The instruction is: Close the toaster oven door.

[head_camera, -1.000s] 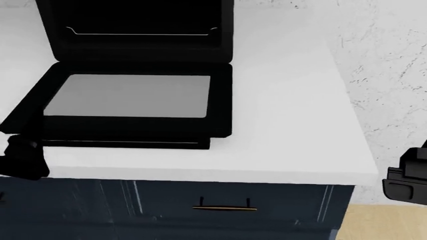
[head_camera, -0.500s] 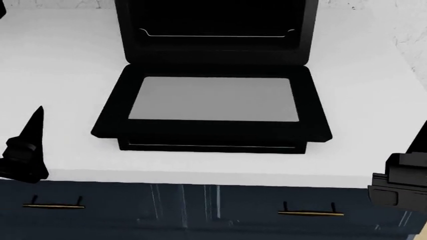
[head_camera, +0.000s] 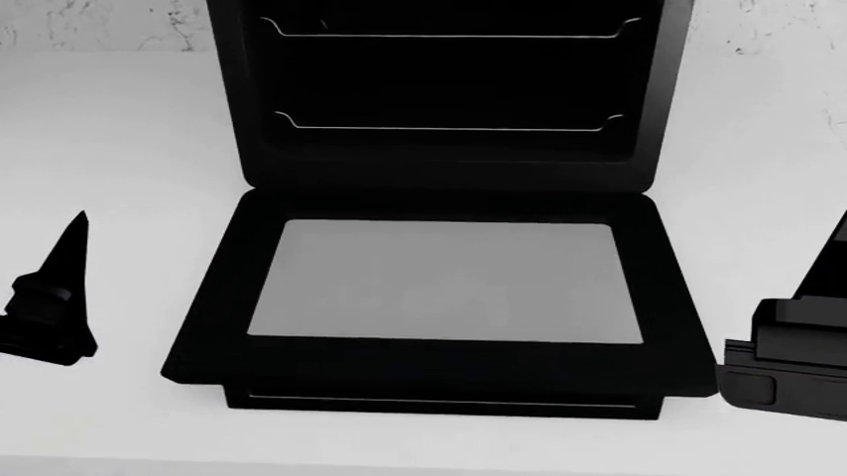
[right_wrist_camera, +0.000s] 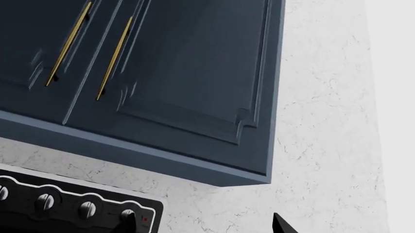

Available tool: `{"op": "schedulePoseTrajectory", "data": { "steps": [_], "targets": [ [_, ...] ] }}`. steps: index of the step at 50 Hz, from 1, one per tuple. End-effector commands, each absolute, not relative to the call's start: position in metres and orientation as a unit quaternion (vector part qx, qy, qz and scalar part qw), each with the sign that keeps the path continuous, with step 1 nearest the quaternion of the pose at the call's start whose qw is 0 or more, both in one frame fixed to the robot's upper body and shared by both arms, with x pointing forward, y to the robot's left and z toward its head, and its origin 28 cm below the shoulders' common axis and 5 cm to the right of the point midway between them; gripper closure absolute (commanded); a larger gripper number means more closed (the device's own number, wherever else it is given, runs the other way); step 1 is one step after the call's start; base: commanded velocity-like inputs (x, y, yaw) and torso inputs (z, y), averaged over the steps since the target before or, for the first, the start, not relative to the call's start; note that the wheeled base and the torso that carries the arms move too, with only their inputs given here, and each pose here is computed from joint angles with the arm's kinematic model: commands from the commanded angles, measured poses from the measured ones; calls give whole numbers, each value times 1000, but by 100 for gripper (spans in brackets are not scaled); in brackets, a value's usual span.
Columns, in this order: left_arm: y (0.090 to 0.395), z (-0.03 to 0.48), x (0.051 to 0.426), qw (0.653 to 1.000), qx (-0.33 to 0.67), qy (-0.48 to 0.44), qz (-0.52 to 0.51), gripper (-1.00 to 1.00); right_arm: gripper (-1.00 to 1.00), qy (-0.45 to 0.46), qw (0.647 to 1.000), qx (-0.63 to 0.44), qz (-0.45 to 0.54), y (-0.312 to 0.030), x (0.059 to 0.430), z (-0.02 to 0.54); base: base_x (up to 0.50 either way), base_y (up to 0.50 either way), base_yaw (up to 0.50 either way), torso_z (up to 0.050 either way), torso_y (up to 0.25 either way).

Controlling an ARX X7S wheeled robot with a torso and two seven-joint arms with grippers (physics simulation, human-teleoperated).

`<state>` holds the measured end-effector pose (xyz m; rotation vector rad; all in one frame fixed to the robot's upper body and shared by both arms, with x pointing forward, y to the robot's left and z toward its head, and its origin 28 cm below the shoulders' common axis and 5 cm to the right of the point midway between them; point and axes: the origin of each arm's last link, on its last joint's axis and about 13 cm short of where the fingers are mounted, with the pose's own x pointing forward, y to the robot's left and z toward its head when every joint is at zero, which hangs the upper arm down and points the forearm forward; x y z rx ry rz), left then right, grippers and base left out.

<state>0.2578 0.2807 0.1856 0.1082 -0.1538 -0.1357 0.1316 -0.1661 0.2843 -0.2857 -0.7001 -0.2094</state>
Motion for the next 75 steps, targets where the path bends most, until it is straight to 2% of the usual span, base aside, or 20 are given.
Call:
{"op": "schedulePoseTrajectory", "data": {
  "steps": [1, 12, 18, 26, 34, 40, 48, 49, 53, 62, 75],
  "targets": [
    [279, 187, 259, 993, 54, -79, -71, -100, -100, -341, 924, -139, -100, -166, 131, 285, 500, 0, 0, 0, 0],
    [279, 187, 257, 993, 54, -80, -73, -100, -100, -344, 924, -136, -100, -166, 130, 285, 500, 0, 0, 0, 1],
    [281, 187, 258, 992, 58, -83, -73, -100, -100, -346, 924, -134, -94, -165, 130, 285, 5, 0, 0, 0, 0],
    [305, 196, 255, 961, 219, -143, -93, -100, -100, -347, 923, -136, -95, -166, 129, 287, 0, 0, 0, 0, 0],
    [329, 206, 250, 889, 405, -161, -139, -100, -100, -350, 923, -133, -93, -165, 129, 288, 0, 0, 0, 0, 0],
    [333, 204, 250, 812, 530, -172, -176, -100, -100, -351, 922, -128, -100, -172, 125, 283, 0, 0, 0, 0, 0],
    [337, 201, 249, 733, 610, -186, -238, -100, -100, -351, 922, -126, -103, -174, 123, 282, 0, 0, 0, 0, 0],
    [338, 199, 248, 709, 629, -189, -256, -100, -100, -352, 921, -127, -103, -174, 123, 283, 0, 0, 0, 0, 0],
    [339, 195, 247, 680, 648, -193, -284, -100, -100, -353, 921, -127, -103, -174, 124, 284, 0, 0, 0, 0, 0],
    [346, 175, 248, 634, 674, -195, -326, -100, -100, -355, 921, -127, -103, -174, 123, 285, 0, 0, 0, 0, 0],
    [345, 168, 240, 626, 681, -155, -346, -100, -100, -354, 921, -122, -106, -176, 122, 280, 0, 0, 0, 0, 0]
  ]
}}
